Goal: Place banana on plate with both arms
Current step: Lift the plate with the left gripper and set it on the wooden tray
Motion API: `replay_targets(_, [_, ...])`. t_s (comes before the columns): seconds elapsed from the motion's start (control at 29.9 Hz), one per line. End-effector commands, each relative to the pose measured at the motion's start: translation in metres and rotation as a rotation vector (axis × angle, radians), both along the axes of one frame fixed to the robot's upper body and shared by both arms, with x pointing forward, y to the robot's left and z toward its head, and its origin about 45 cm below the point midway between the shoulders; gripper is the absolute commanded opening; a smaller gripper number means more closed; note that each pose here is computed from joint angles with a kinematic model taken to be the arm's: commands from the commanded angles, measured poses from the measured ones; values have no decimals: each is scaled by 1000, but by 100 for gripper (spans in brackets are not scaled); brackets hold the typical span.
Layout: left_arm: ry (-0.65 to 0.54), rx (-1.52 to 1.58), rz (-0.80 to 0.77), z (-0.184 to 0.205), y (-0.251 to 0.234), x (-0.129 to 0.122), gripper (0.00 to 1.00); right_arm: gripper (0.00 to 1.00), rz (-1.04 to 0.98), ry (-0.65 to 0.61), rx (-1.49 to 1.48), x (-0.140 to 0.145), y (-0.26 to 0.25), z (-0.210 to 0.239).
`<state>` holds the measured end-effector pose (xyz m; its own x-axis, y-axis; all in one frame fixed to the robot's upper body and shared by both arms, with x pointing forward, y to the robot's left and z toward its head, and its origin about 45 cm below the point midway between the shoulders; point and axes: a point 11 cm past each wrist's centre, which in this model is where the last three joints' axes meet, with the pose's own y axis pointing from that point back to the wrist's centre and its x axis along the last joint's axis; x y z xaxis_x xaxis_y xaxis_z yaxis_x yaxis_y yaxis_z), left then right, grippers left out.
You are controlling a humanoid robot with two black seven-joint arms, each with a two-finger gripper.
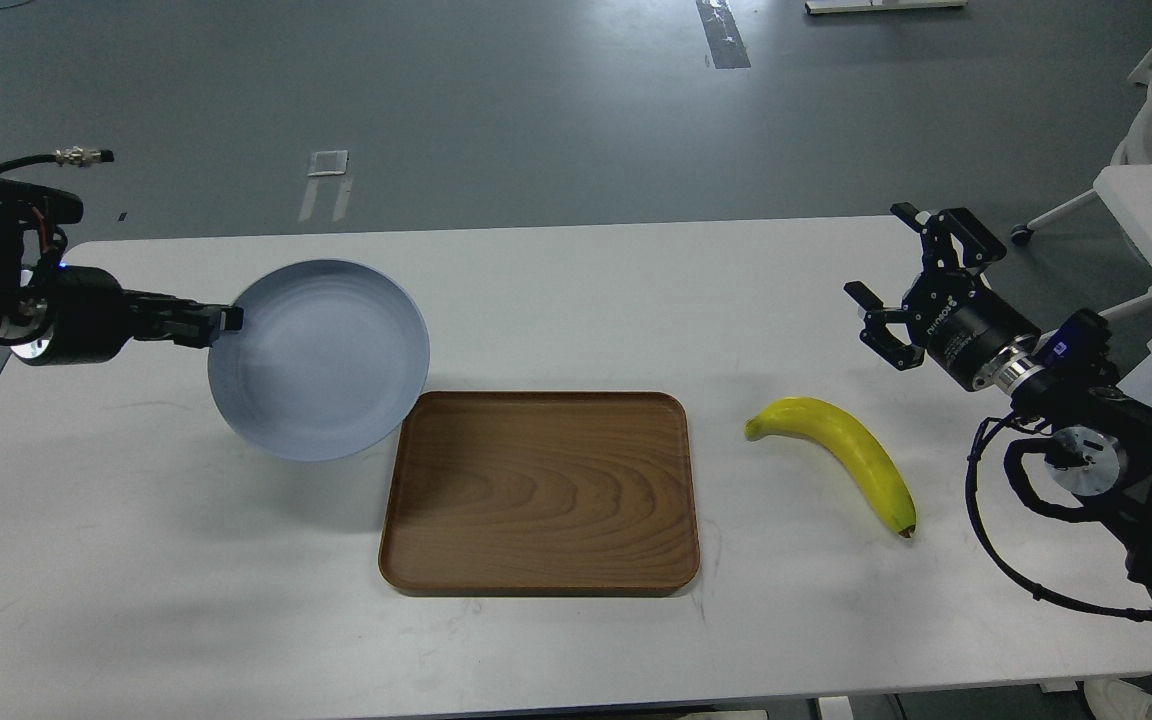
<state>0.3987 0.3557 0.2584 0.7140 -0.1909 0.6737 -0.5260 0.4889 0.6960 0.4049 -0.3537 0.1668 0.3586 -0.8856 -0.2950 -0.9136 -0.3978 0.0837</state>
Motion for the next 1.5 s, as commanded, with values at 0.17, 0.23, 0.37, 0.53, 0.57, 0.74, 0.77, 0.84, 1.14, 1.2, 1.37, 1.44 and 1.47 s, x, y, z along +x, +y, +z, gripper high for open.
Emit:
replay_targets(0.17, [36, -37, -262, -23, -122, 4, 0, 100, -1, 0, 1, 0, 0, 0])
replay_targets(0.23, [43, -19, -289, -27, -136, 4, 0, 100, 0, 1, 0, 0, 0, -1])
replay_targets(0.37, [71, 16, -330, -46, -164, 7, 0, 100, 0, 3, 2, 0, 2, -2])
replay_targets(0.53, [107, 61, -331, -67, -172, 7, 0, 100, -1, 4, 1, 0, 1, -2])
replay_targets(0.57, [118, 77, -335, -73, -171, 6, 0, 100, -2, 3, 0, -1, 0, -2])
replay_targets(0.74, [139, 94, -332, -82, -168, 2, 0, 100, -5, 3, -2, -1, -2, -2])
replay_targets(0.77, [142, 94, -333, -84, -169, 2, 0, 100, -4, 4, -3, -1, -2, -2])
replay_targets(0.84, [144, 96, -334, -85, -170, 1, 0, 100, -3, 5, -2, -1, -1, -2])
replay_targets(1.14, [147, 88, -330, -89, -181, 5, 0, 100, -4, 6, -2, -2, -1, -3])
replay_targets(1.2, [150, 87, -326, -91, -182, 5, 0, 100, -5, 7, -3, -2, -2, -3])
replay_targets(1.37, [151, 87, -326, -92, -182, 5, 28, 100, -6, 10, -3, -3, -2, -4])
replay_targets(1.44, [153, 85, -325, -93, -182, 4, 42, 100, -6, 12, -3, -3, -3, -5])
replay_targets(1.47, [154, 82, -324, -93, -182, 4, 59, 100, -6, 12, -3, -3, -3, -5])
